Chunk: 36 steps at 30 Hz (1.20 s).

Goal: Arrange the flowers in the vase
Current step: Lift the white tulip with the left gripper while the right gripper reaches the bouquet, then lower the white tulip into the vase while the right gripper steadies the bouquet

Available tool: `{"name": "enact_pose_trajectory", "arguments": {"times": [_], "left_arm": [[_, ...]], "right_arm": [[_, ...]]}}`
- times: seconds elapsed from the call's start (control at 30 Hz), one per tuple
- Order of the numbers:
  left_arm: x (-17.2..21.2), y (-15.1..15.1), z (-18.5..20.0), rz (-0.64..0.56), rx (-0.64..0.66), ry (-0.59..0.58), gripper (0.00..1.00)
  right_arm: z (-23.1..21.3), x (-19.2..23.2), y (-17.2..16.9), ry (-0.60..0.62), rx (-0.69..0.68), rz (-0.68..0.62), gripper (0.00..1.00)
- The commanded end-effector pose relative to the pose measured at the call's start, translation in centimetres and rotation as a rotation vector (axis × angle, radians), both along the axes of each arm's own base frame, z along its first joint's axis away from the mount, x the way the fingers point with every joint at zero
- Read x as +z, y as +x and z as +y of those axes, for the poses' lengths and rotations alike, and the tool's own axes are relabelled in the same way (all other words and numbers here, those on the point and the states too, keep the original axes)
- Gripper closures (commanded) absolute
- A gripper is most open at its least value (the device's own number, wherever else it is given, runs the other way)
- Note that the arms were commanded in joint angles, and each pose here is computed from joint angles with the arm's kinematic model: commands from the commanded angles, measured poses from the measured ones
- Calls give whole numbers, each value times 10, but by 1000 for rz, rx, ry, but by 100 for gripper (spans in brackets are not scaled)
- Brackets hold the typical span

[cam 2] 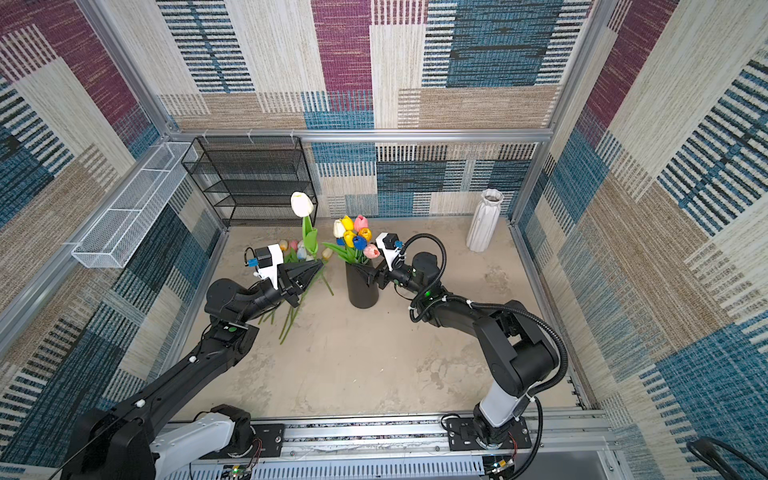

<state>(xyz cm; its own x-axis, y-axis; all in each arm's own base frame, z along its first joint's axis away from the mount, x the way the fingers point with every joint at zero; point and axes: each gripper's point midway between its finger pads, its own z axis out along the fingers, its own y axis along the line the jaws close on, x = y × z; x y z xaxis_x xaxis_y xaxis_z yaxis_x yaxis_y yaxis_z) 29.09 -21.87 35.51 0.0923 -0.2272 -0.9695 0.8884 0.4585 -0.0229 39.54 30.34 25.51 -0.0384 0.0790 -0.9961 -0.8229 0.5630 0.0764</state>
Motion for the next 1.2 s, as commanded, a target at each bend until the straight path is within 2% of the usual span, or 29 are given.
{"name": "enact_pose_trajectory", "arguments": {"times": [0.0, 0.2, 0.37, 0.7, 0.97, 1.17], "left_arm": [[26, -2, -6, -89, -53, -51, 100], [28, 19, -17, -98, -82, -75, 100], [27, 40, -23, -93, -66, -83, 100], [27, 55, -29, -112, -42, -80, 100], [23, 68, -31, -120, 48, -24, 100], [19, 80, -35, -137, 75, -21, 100]], "right_arm": [[-2, -1, 17, -28, -63, 8, 16], [1, 7, 26, -34, -47, 6, 31], [-1, 10, 27, -27, -27, 11, 39], [7, 18, 3, -12, 104, -21, 41], [6, 26, -2, -19, 113, -30, 50], [6, 26, -2, -15, 115, -38, 53]]}}
